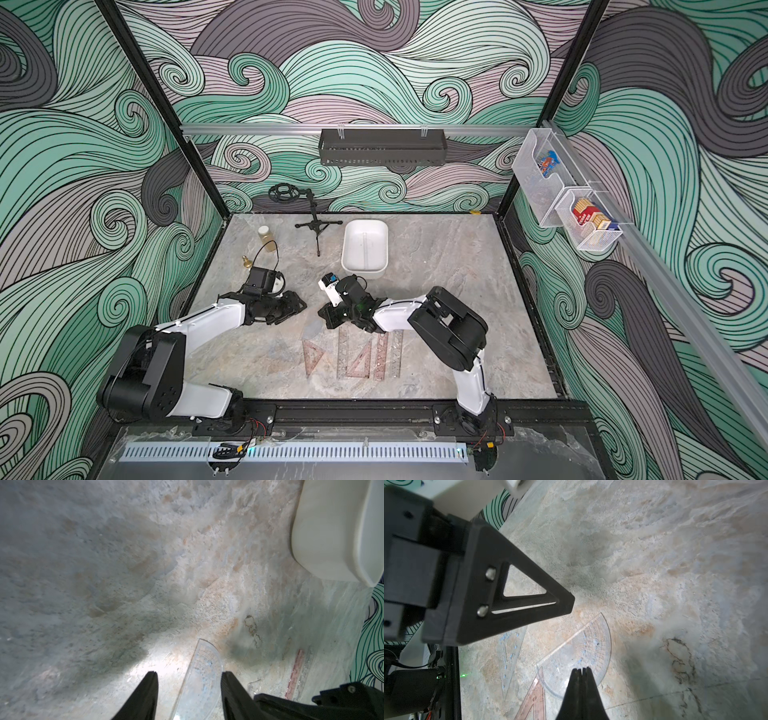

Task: Put the scattered rulers into the storage box
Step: Pick up the ruler from the center of the board.

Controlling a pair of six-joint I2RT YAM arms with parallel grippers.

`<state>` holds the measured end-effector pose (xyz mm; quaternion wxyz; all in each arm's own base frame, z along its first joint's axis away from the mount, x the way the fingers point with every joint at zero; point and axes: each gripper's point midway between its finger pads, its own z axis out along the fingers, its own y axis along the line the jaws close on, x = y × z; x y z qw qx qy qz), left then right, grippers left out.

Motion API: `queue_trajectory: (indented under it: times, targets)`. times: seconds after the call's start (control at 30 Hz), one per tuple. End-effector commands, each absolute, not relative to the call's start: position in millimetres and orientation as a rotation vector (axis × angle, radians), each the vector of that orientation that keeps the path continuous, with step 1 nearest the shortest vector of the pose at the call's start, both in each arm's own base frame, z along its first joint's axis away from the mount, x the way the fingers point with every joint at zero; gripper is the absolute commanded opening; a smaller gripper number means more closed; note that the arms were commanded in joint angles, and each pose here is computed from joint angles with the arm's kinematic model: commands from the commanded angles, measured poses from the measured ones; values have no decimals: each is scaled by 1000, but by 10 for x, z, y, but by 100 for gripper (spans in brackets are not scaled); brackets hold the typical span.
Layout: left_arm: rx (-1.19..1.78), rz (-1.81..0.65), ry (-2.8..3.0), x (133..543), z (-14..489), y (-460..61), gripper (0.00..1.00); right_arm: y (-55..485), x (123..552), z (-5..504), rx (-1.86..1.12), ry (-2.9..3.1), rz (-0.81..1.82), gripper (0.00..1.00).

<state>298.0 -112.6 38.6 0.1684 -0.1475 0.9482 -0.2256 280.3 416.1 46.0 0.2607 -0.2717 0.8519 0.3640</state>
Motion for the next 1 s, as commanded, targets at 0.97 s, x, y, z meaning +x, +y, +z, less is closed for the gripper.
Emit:
queue_trajectory:
  times: [0.97]
  targets:
    - [-488, -749, 2884, 2622, 64, -1232, 57, 4183, 2580, 88, -810, 2382, 1001, 0]
